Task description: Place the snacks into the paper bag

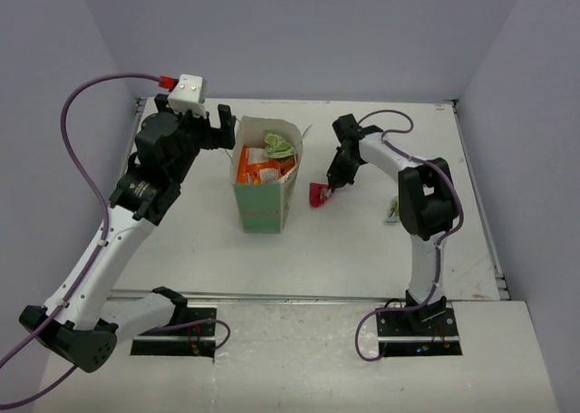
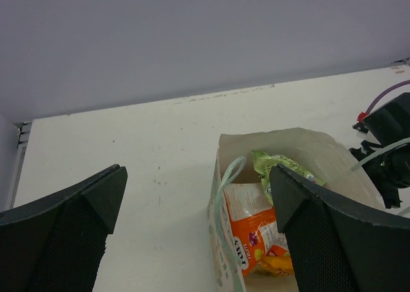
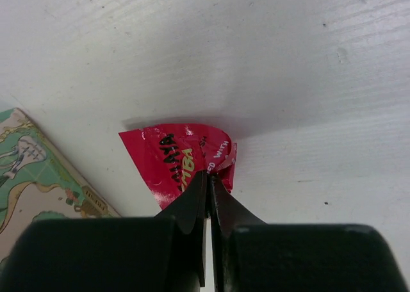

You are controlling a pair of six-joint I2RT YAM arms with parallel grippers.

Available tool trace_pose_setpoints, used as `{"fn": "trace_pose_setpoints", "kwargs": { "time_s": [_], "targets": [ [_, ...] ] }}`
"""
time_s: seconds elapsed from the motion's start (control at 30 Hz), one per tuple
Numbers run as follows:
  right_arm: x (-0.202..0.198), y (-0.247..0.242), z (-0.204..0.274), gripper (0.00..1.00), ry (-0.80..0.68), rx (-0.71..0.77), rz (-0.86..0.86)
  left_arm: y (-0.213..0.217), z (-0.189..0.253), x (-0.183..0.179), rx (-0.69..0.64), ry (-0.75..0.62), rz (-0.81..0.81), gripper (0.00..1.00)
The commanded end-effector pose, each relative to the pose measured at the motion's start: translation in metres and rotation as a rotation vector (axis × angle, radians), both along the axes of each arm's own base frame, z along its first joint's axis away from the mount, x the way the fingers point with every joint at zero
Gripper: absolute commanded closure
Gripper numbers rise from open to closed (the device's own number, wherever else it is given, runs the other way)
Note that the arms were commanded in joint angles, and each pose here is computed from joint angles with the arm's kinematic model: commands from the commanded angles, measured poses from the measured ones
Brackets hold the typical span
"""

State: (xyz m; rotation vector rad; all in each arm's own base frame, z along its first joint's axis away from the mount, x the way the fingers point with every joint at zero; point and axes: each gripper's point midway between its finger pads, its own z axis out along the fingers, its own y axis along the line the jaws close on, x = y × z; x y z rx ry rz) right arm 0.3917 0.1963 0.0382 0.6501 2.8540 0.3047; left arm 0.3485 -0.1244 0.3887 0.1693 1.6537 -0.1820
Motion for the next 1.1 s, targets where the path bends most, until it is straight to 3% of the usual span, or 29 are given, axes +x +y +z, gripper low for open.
{"fn": "trace_pose_setpoints", "kwargs": {
  "time_s": [0.0, 0.3, 0.43, 0.53, 0.73, 0.9, 1.07],
  "targets": [
    [0.023, 0.0, 0.084, 1.0, -0.229, 0.028, 0.005, 0.001, 0.014, 0.001, 0.02, -0.035, 0.004, 0.0],
    [0.037, -0.035, 0.301, 1.0, -0.797, -0.049, 0.072, -0.002, 0.014, 0.005, 0.016, -0.041, -0.002, 0.0],
    [0.034, -0.019, 0.417, 1.0, -1.114, 0.065, 0.163, -0.008, 0.015, 0.007, 0.005, -0.041, -0.024, 0.0],
    [0.017, 0.011, 0.469, 1.0, -1.276, 0.231, 0.291, -0.008, 0.016, 0.007, 0.006, -0.043, -0.026, 0.0],
    [-0.007, 0.057, 0.497, 1.0, -1.341, 0.441, 0.473, -0.004, 0.018, 0.005, 0.01, -0.051, -0.012, 0.0],
    [-0.013, 0.092, 0.478, 1.0, -1.268, 0.536, 0.581, -0.003, 0.021, 0.005, 0.01, -0.059, -0.008, 0.0],
    [-0.017, 0.12, 0.434, 1.0, -1.13, 0.526, 0.65, -0.001, 0.022, 0.005, 0.008, -0.063, 0.003, 0.0]
  ]
}}
